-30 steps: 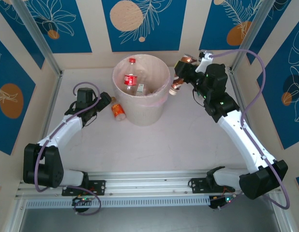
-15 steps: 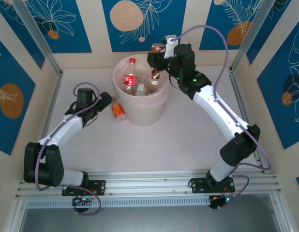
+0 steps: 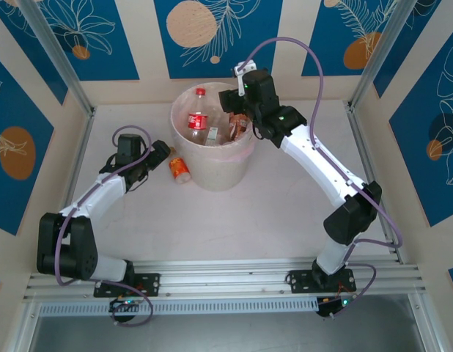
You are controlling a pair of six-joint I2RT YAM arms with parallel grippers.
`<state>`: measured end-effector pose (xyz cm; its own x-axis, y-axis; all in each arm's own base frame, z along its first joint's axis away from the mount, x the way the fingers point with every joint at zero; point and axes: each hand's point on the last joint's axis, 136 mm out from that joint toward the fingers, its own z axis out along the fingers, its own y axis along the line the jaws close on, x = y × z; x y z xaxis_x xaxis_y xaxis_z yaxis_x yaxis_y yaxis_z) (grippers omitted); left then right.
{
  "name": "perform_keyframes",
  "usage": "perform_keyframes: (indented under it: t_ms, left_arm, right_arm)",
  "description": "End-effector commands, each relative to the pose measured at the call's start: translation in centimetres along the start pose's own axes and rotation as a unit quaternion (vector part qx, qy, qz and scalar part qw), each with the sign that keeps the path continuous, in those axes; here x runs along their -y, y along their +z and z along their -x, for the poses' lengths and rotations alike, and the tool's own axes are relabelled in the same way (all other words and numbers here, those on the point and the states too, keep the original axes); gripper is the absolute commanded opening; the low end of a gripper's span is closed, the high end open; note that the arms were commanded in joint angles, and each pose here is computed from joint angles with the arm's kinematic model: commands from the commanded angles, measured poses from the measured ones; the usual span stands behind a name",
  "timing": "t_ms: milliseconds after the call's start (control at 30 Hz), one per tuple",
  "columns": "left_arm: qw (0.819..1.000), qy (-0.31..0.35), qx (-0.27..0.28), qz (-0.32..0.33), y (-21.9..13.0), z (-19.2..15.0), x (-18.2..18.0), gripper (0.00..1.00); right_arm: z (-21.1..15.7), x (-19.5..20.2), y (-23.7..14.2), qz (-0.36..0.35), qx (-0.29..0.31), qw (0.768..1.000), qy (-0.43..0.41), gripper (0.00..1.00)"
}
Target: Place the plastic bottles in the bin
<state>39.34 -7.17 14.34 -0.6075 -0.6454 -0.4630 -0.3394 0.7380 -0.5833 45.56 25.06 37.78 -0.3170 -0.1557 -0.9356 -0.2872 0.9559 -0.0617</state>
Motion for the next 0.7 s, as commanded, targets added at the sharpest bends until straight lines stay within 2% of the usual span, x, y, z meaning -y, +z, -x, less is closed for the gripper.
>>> perform_keyframes:
  t_ms: [0, 200, 233, 267, 300, 500, 667]
  left_arm:
    - [1.000, -0.011, 0.000, -0.004, 0.0, 0.7, 0.0, 1.00]
    - [1.000, -0.013, -0.002, -0.001, 0.1, 0.7, -0.2, 1.00]
    - [1.000, -0.013, -0.003, -0.001, 0.1, 0.7, -0.2, 1.00]
    - [1.000, -0.013, -0.003, -0.001, 0.2, 0.6, -0.2, 1.00]
    - [1.000, -0.014, -0.003, 0.000, 0.2, 0.6, -0.3, 1.00]
    - [1.000, -0.020, -0.008, 0.003, 0.4, 0.5, -0.5, 1.00]
    - [0.999, -0.027, 0.005, 0.022, 0.1, 1.0, -1.0, 1.00]
  right_arm:
    - [1.0, 1.3, -0.9, -0.034, 0.007, 0.999, -0.007, 0.81]
    - [0.9, 2.8, -1.4, -0.052, 0.012, 0.998, 0.023, 0.87]
    - [0.8, 3.0, -1.5, -0.051, 0.015, 0.998, 0.030, 0.90]
    - [0.8, 3.1, -1.8, -0.048, 0.020, 0.998, 0.036, 0.98]
    - [0.9, 3.2, -2.0, -0.045, 0.026, 0.998, 0.042, 1.00]
    - [1.2, 3.6, -4.8, -0.003, 0.064, 0.995, 0.075, 0.99]
    - [-0.7, 7.7, -5.5, -0.014, 0.058, 0.989, 0.135, 1.00]
